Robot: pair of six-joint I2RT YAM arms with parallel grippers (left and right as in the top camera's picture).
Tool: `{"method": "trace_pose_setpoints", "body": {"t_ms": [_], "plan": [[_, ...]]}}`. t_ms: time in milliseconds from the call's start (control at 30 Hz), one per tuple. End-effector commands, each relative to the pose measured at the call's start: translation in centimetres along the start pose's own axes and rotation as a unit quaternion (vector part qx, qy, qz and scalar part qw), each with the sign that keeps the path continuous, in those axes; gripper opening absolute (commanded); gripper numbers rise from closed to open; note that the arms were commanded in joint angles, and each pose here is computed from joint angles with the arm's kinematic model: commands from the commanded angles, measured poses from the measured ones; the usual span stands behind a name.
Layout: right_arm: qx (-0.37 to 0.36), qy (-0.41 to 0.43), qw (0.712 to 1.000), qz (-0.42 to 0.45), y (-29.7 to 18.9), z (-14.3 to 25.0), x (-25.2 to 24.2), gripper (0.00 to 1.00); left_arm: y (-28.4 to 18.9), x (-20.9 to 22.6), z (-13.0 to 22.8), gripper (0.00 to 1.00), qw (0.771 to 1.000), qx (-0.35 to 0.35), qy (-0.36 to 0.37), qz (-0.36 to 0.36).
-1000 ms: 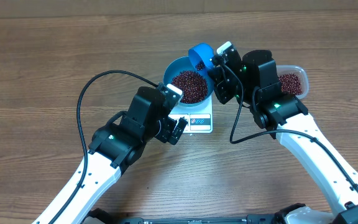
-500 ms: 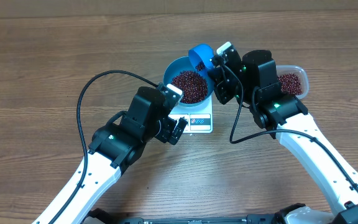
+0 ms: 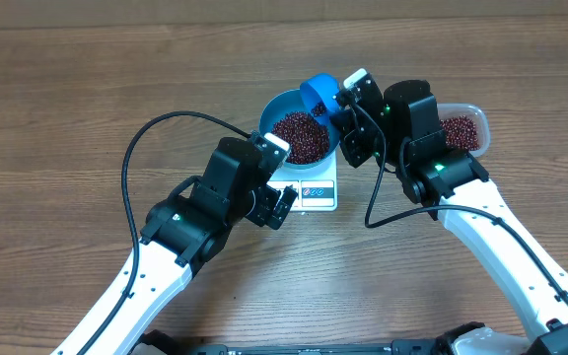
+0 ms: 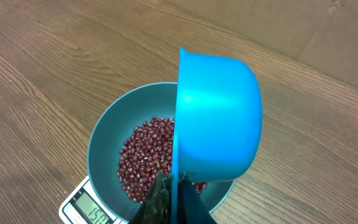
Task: Scoop item into bowl and weigh 150g on scale
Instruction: 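Keep trickling beans from the scoop until the scale reads 150 g, then carry the blue scoop with the right gripper back to the bean tub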
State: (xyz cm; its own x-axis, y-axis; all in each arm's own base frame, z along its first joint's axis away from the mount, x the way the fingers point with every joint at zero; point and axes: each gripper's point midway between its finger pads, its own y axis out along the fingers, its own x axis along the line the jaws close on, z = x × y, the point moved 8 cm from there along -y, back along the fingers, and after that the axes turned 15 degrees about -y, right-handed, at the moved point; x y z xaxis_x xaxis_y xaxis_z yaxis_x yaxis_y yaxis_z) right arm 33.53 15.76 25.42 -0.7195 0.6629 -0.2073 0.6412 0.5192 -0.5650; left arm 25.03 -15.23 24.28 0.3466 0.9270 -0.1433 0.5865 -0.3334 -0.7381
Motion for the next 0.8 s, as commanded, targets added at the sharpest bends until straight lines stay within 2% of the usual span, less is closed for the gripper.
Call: {"method": "trace_pose_setpoints", "body": {"t_ms": [0,267,467,667,767], "plan": [[-0.010,0.000,1.000,0.009,-0.2,-0.7,-0.6,0.04,0.1,0.0,0.1,1.00,1.000,0.004,-0.008,0.005],[-0.011,0.007,1.000,0.005,-0.2,-0.8,-0.6,0.04,0.1,0.0,0.1,0.99,1.000,0.004,-0.008,0.005],[-0.014,0.128,0.992,0.005,-0.2,-0.8,-0.6,0.04,0.1,0.0,0.1,0.99,1.000,0.004,-0.008,0.005],[-0.033,0.279,0.960,0.005,-0.2,-1.4,-0.9,0.04,0.1,0.0,0.1,0.99,1.000,0.004,-0.008,0.005],[-0.053,0.308,0.950,0.007,-0.3,-2.0,-1.2,0.04,0.1,0.0,0.1,0.99,1.000,0.004,-0.008,0.005]]}}
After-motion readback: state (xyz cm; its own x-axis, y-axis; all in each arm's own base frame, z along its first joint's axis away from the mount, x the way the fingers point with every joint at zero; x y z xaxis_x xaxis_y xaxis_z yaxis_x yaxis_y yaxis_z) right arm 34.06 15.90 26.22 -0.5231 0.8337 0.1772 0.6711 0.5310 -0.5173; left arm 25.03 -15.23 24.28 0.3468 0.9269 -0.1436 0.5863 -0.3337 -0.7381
